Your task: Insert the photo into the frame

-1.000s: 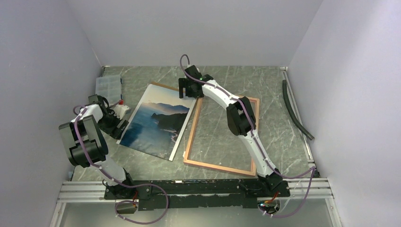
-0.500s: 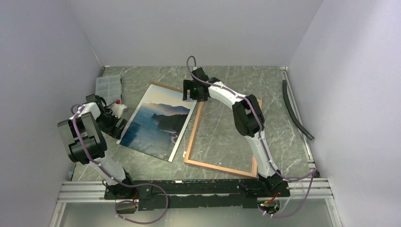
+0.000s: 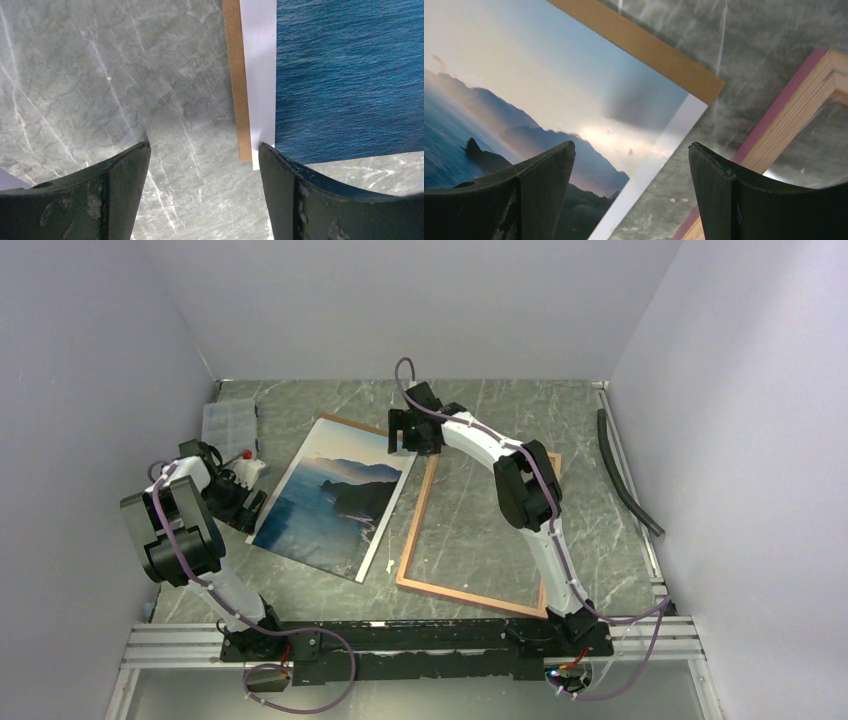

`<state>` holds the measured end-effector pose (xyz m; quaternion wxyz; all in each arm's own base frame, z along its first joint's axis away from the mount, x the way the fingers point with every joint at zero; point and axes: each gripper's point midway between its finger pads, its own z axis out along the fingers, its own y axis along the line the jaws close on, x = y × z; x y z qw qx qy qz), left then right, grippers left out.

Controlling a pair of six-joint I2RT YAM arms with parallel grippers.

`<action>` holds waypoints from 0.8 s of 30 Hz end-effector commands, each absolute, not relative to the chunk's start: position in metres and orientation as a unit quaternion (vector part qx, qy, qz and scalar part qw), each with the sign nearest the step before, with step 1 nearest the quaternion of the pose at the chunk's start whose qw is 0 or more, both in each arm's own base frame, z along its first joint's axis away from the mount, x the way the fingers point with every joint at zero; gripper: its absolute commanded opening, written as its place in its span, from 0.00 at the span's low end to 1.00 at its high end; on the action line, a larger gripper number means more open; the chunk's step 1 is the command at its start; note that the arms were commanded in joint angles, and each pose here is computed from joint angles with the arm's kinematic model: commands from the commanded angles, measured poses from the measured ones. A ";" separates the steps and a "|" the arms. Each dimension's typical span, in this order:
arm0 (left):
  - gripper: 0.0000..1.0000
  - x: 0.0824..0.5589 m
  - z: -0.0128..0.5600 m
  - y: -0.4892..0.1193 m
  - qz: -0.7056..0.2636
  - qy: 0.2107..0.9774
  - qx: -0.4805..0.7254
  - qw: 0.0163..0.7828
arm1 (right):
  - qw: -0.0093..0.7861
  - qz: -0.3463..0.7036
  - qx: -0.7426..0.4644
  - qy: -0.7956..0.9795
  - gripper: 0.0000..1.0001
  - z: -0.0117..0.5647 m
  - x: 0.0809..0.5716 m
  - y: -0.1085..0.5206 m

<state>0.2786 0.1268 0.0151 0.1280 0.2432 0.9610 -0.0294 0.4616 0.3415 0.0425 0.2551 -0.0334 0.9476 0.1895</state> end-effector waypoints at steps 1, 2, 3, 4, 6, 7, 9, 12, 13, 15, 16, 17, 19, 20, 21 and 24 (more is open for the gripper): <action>0.84 0.295 -0.011 0.134 -0.013 0.959 0.243 0.145 | 0.309 0.177 -0.031 0.934 0.87 0.069 0.490 0.347; 0.83 0.294 -0.013 0.134 -0.014 0.960 0.242 0.143 | 0.310 0.173 -0.029 0.934 0.87 0.068 0.494 0.345; 0.83 0.294 -0.014 0.135 -0.013 0.960 0.241 0.142 | 0.310 0.174 -0.028 0.934 0.87 0.067 0.496 0.345; 0.83 0.294 -0.016 0.135 -0.014 0.960 0.241 0.141 | 0.311 0.176 -0.028 0.934 0.87 0.067 0.498 0.346; 0.83 0.294 -0.017 0.136 -0.011 0.960 0.242 0.139 | 0.307 0.176 -0.029 0.935 0.87 0.063 0.500 0.348; 0.83 0.294 -0.017 0.136 -0.010 0.960 0.242 0.140 | 0.306 0.176 -0.030 0.935 0.87 0.062 0.501 0.349; 0.83 0.294 -0.017 0.136 -0.010 0.960 0.243 0.139 | 0.303 0.175 -0.031 0.936 0.87 0.057 0.501 0.349; 0.83 0.294 -0.016 0.136 -0.010 0.960 0.244 0.140 | 0.302 0.166 -0.033 0.938 0.87 0.051 0.502 0.346; 0.83 0.294 -0.016 0.136 -0.009 0.959 0.244 0.141 | 0.303 0.161 -0.033 0.939 0.88 0.049 0.503 0.344; 0.83 0.294 -0.016 0.136 -0.010 0.959 0.245 0.140 | 0.303 0.152 -0.034 0.940 0.88 0.045 0.503 0.340; 0.83 0.294 -0.017 0.136 -0.009 0.959 0.245 0.140 | 0.304 0.151 -0.035 0.940 0.87 0.044 0.504 0.339; 0.83 0.295 -0.017 0.136 -0.009 0.959 0.245 0.140 | 0.304 0.150 -0.035 0.940 0.87 0.043 0.504 0.339; 0.83 0.295 -0.017 0.137 -0.007 0.959 0.246 0.140 | 0.304 0.152 -0.034 0.940 0.87 0.043 0.503 0.338; 0.83 0.295 -0.017 0.137 -0.007 0.959 0.246 0.140 | 0.304 0.151 -0.034 0.940 0.87 0.041 0.503 0.338; 0.83 0.295 -0.017 0.137 -0.007 0.959 0.247 0.140 | 0.305 0.150 -0.034 0.940 0.87 0.040 0.503 0.338; 0.83 0.294 -0.018 0.137 -0.005 0.959 0.247 0.138 | 0.309 0.141 -0.031 0.940 0.88 0.040 0.507 0.332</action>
